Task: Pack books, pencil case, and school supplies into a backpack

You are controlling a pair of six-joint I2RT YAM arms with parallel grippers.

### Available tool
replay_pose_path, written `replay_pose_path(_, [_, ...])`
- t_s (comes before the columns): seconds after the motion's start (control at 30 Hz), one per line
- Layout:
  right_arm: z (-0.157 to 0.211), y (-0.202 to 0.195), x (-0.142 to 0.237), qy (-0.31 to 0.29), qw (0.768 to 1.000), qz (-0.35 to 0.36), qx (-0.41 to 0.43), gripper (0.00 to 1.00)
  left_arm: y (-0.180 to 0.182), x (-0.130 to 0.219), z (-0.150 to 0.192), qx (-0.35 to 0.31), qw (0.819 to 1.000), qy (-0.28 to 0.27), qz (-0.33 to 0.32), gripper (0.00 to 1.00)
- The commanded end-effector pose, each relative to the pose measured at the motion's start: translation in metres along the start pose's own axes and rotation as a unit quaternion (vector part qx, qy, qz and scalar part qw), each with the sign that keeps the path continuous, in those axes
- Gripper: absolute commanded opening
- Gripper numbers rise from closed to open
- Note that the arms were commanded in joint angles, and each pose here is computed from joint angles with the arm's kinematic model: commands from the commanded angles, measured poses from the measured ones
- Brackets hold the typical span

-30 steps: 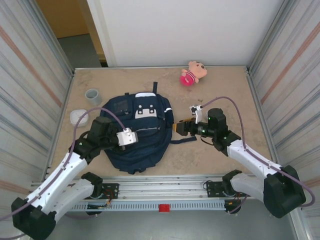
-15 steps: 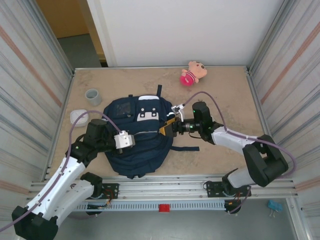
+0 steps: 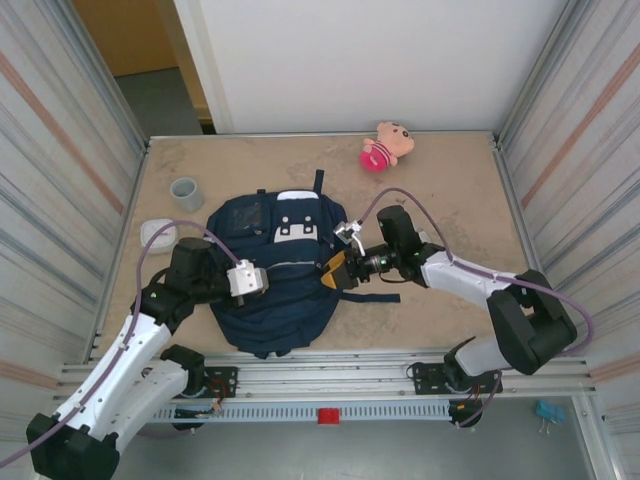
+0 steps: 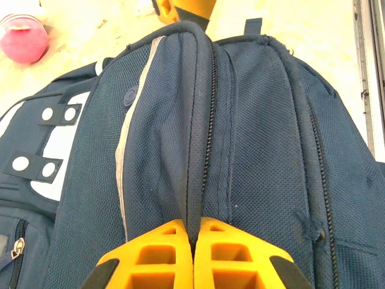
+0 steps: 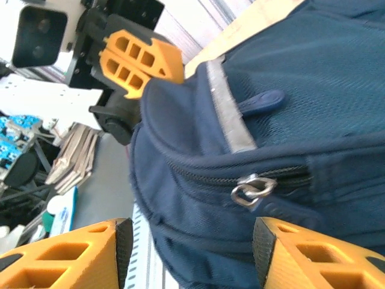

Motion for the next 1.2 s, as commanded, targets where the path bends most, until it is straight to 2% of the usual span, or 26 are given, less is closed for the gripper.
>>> replay_pose_path(0.0, [-0.001, 0.002, 0.005, 0.010, 1.000, 0.012, 0.012, 0.64, 0.004, 0.007, -0.029, -0.035, 0.997, -0.076, 0.000, 0.00])
replay_pose_path(0.07, [-0.004, -0.007, 0.006, 0.005, 0.999, 0.036, 0.015, 0.70, 0.004, 0.008, -0.031, -0.035, 0.996, -0.079, 0.003, 0.00])
replay_pose_path(0.23, [-0.015, -0.022, 0.006, -0.003, 0.996, 0.078, 0.039, 0.73, 0.003, 0.008, -0.031, -0.036, 0.996, -0.080, 0.006, 0.00])
replay_pose_path(0.53, [-0.014, -0.026, -0.016, 0.016, 0.991, 0.089, 0.094, 0.74, 0.002, 0.009, -0.032, -0.039, 0.996, -0.084, 0.006, 0.00])
replay_pose_path(0.6, [-0.014, -0.029, -0.019, 0.017, 0.992, 0.088, 0.091, 0.67, 0.002, 0.009, -0.032, -0.038, 0.996, -0.085, 0.007, 0.00])
replay_pose_path(0.73, [-0.015, -0.027, -0.015, 0.013, 0.992, 0.091, 0.083, 0.32, 0.006, 0.007, -0.030, -0.036, 0.996, -0.077, -0.006, 0.00])
replay_pose_path(0.83, [-0.017, -0.021, -0.009, 0.011, 0.993, 0.089, 0.080, 0.16, 0.012, 0.005, -0.024, -0.037, 0.997, -0.060, -0.030, 0.00])
replay_pose_path(1.0, [-0.019, -0.011, -0.001, 0.001, 0.995, 0.079, 0.060, 0.01, 0.020, 0.004, -0.021, -0.035, 0.997, -0.043, -0.057, 0.00])
replay_pose_path(1.17, [-0.020, -0.005, 0.001, 0.003, 0.997, 0.071, 0.014, 0.00, 0.029, 0.004, -0.021, -0.018, 0.996, -0.028, -0.080, 0.00])
Point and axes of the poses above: each hand's point on the last joint's axis, 136 mm out from that joint toward the fingers, its own x axis back along the fingers, its own y axis along the line the jaws close on, z = x × y, the point moved 5 cm from there along x, back along the fingers, and after that the axes turned 12 degrees about x, right-handed, at the moved point
